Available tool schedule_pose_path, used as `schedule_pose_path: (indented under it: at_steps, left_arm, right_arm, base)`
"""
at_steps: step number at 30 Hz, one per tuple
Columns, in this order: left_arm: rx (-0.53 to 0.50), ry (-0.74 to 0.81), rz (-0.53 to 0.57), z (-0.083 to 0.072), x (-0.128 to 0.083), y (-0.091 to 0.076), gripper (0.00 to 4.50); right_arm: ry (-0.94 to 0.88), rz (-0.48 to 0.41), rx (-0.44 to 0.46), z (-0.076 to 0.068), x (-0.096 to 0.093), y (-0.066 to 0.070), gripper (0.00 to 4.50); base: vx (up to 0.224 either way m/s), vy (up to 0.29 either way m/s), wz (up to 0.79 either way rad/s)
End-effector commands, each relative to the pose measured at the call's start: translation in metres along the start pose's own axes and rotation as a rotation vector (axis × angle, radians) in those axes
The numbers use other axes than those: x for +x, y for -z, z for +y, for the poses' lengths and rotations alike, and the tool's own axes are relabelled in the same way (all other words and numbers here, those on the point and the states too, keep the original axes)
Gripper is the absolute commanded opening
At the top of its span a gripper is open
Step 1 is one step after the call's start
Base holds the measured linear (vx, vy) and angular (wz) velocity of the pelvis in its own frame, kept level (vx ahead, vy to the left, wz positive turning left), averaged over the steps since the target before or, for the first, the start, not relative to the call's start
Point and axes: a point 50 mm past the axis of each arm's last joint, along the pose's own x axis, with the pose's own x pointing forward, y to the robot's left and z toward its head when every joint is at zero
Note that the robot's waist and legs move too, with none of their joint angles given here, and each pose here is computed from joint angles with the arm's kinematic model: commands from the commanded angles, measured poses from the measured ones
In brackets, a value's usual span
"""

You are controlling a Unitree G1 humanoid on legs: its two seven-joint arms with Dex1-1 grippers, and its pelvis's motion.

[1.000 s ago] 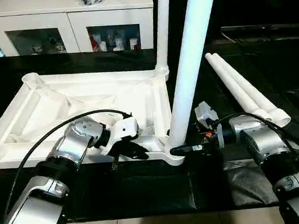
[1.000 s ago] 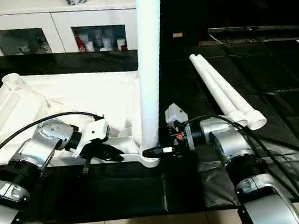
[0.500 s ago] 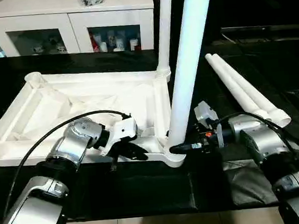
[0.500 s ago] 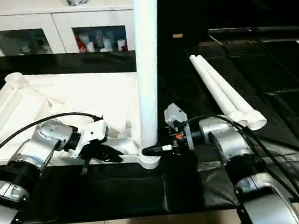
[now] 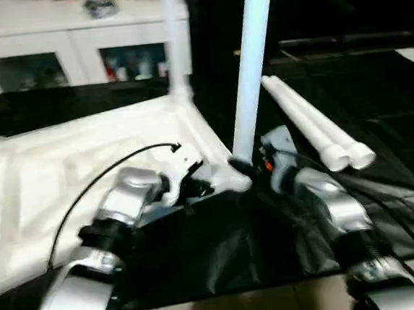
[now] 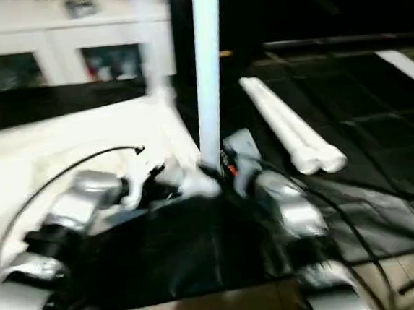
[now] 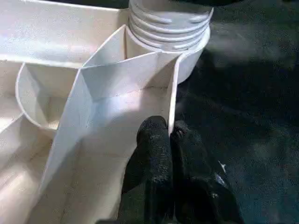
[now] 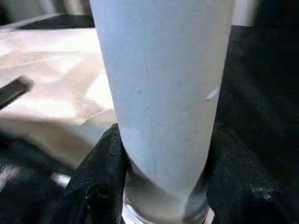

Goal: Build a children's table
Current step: Rotate leg to tighten

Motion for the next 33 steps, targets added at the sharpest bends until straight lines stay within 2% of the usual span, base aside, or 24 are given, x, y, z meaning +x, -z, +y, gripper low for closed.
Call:
schedule_pose_path:
  at_steps: [1, 3, 4, 5, 9, 10, 13, 14, 16, 19, 21, 23, 26, 28, 33]
  left_arm:
    - [0.016, -0.055, -0.154, -0.010, 0.011, -0.044, 0.00]
    - [0.017, -0.053, -0.165, -0.012, 0.014, -0.048, 0.00]
    - [0.029, -0.052, -0.170, -0.014, 0.015, -0.052, 0.00]
    - [0.034, -0.053, -0.171, -0.014, 0.015, -0.052, 0.00]
    - [0.053, -0.089, -0.153, -0.008, 0.010, -0.049, 0.00]
    - [0.056, -0.098, -0.147, -0.006, 0.009, -0.048, 0.00]
    - [0.114, -0.109, -0.115, 0.001, 0.001, -0.038, 0.00]
    - [0.126, -0.104, -0.111, 0.002, -0.001, -0.036, 0.00]
    - [0.172, -0.064, -0.105, 0.005, -0.007, -0.031, 0.00]
    - [0.219, 0.009, -0.090, 0.007, -0.015, -0.025, 0.00]
    - [0.298, 0.111, -0.075, 0.005, -0.022, -0.021, 0.00]
    - [0.330, 0.160, -0.050, 0.005, -0.024, -0.017, 0.00]
    - [0.360, 0.217, -0.021, 0.004, -0.027, -0.013, 0.00]
    - [0.395, 0.298, 0.009, 0.004, -0.030, -0.011, 0.00]
    - [0.453, 0.399, 0.058, 0.001, -0.032, -0.009, 0.00]
  right_arm:
    - [-0.115, 0.128, 0.110, 0.047, 0.026, 0.026, 2.01]
    - [-0.118, 0.117, 0.117, 0.050, 0.030, 0.023, 2.01]
    - [-0.123, 0.102, 0.115, 0.052, 0.033, 0.020, 2.56]
    - [-0.125, 0.099, 0.112, 0.053, 0.033, 0.019, 2.70]
    - [-0.112, 0.090, 0.091, 0.050, 0.031, 0.019, 2.76]
    - [-0.109, 0.089, 0.085, 0.048, 0.030, 0.020, 3.11]
    - [-0.112, 0.079, 0.016, 0.034, 0.019, 0.021, 3.14]
    - [-0.118, 0.074, 0.008, 0.031, 0.016, 0.021, 3.32]
    - [-0.169, 0.033, -0.009, 0.018, 0.002, 0.014, 3.61]
    - [-0.238, 0.005, -0.058, 0.004, -0.014, 0.005, 3.80]
    - [-0.330, 0.008, -0.106, -0.007, -0.029, -0.005, 3.95]
    - [-0.375, 0.016, -0.124, -0.011, -0.035, -0.009, 4.15]
    - [-0.427, 0.032, -0.145, -0.015, -0.041, -0.014, 4.26]
    - [-0.530, 0.054, -0.169, -0.016, -0.046, -0.021, 4.26]
    - [-0.685, 0.124, -0.212, -0.013, -0.049, -0.023, 4.26]
  base:
    - [0.000, 0.000, 0.00]
    - [0.000, 0.000, 0.00]
    - [0.000, 0.000, 0.00]
    - [0.000, 0.000, 0.00]
    - [0.000, 0.000, 0.00]
    - [0.000, 0.000, 0.00]
    - [0.000, 0.000, 0.00]
    - [0.000, 0.000, 0.00]
    - [0.000, 0.000, 0.00]
    - [0.000, 0.000, 0.00]
    - [0.000, 0.000, 0.00]
    - [0.000, 0.000, 0.00]
    - [0.000, 0.000, 0.00]
    - [0.000, 0.000, 0.00]
    - [0.000, 0.000, 0.00]
